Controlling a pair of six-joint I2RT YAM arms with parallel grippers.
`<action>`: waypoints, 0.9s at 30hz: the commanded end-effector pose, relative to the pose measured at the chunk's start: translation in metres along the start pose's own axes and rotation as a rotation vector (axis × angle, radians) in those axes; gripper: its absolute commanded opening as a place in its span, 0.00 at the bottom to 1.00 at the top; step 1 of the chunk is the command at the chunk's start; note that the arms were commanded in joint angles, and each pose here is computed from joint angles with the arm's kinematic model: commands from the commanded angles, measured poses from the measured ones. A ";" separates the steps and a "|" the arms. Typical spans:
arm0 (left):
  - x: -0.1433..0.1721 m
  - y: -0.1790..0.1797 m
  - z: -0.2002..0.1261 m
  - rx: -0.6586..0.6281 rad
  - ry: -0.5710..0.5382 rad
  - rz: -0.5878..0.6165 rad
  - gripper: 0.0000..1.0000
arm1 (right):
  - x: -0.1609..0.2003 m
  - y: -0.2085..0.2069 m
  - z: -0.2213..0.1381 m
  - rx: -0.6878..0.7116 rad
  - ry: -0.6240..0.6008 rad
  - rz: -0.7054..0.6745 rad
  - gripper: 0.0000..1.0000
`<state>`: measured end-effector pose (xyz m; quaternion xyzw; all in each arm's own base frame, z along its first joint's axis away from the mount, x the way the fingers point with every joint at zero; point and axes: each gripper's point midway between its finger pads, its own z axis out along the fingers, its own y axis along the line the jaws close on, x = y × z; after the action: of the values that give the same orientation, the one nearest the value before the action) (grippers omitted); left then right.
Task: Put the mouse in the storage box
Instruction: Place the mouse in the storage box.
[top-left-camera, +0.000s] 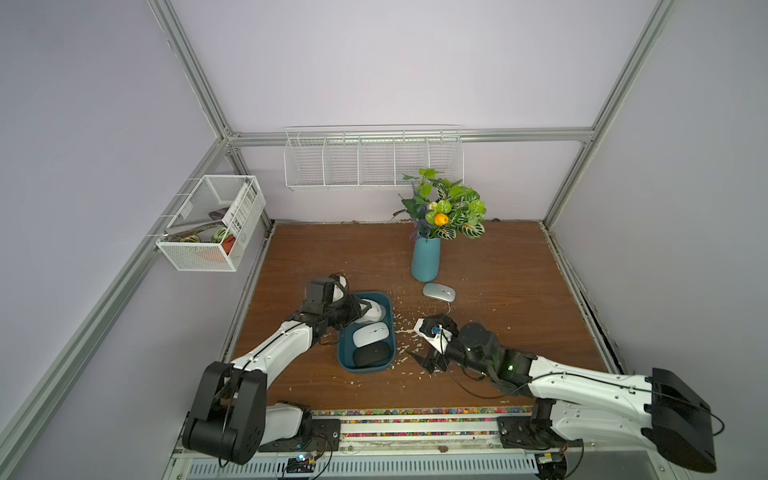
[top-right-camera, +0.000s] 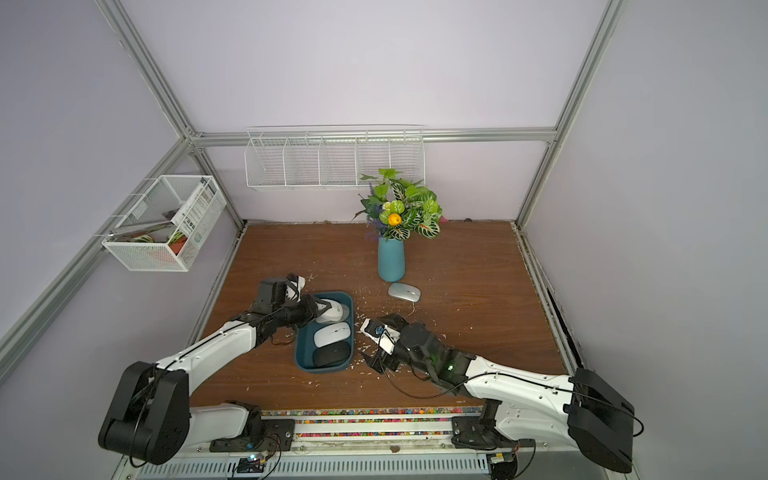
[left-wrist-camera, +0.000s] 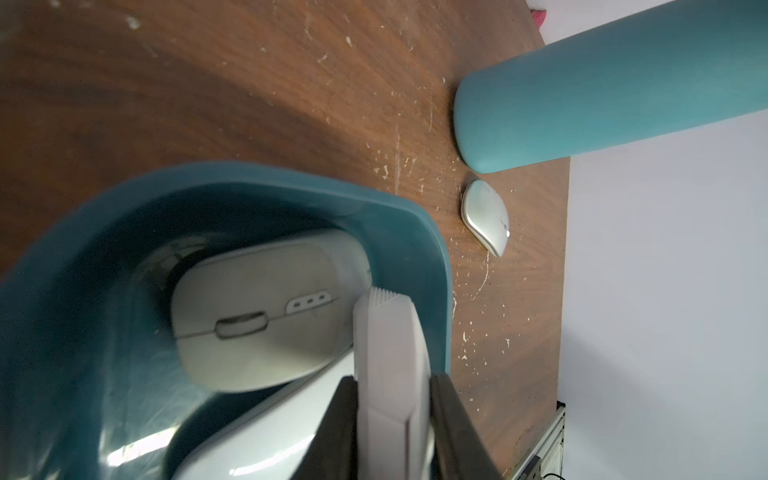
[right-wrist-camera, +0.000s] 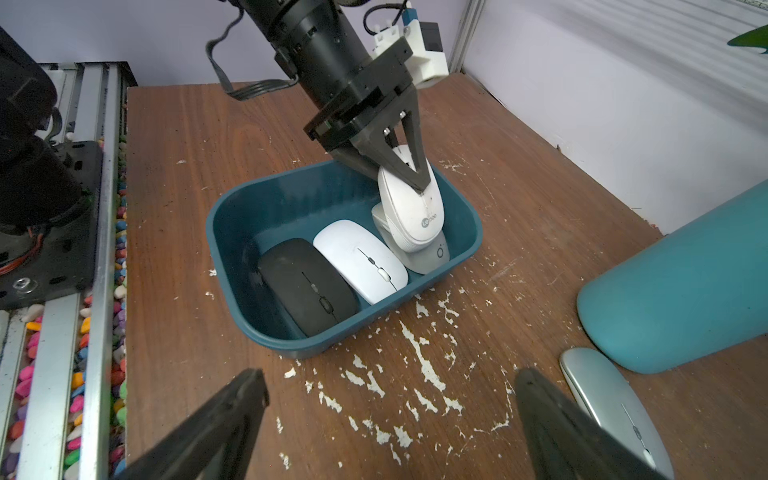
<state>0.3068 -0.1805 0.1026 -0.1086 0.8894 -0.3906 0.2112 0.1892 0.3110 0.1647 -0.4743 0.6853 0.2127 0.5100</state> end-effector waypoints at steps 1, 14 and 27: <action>-0.010 -0.013 0.006 0.063 0.003 0.036 0.00 | 0.002 -0.001 0.001 0.015 -0.005 0.018 0.97; -0.006 0.009 0.021 -0.007 0.029 0.009 0.33 | 0.002 -0.003 0.000 0.027 -0.010 0.021 0.97; -0.025 0.014 -0.012 -0.190 -0.057 0.036 0.71 | 0.003 -0.007 0.001 0.053 -0.003 0.030 0.97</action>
<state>0.3171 -0.1700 0.0893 -0.1202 0.9110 -0.3379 0.2038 0.1935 0.3077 0.1635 -0.4630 0.6924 0.2041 0.5144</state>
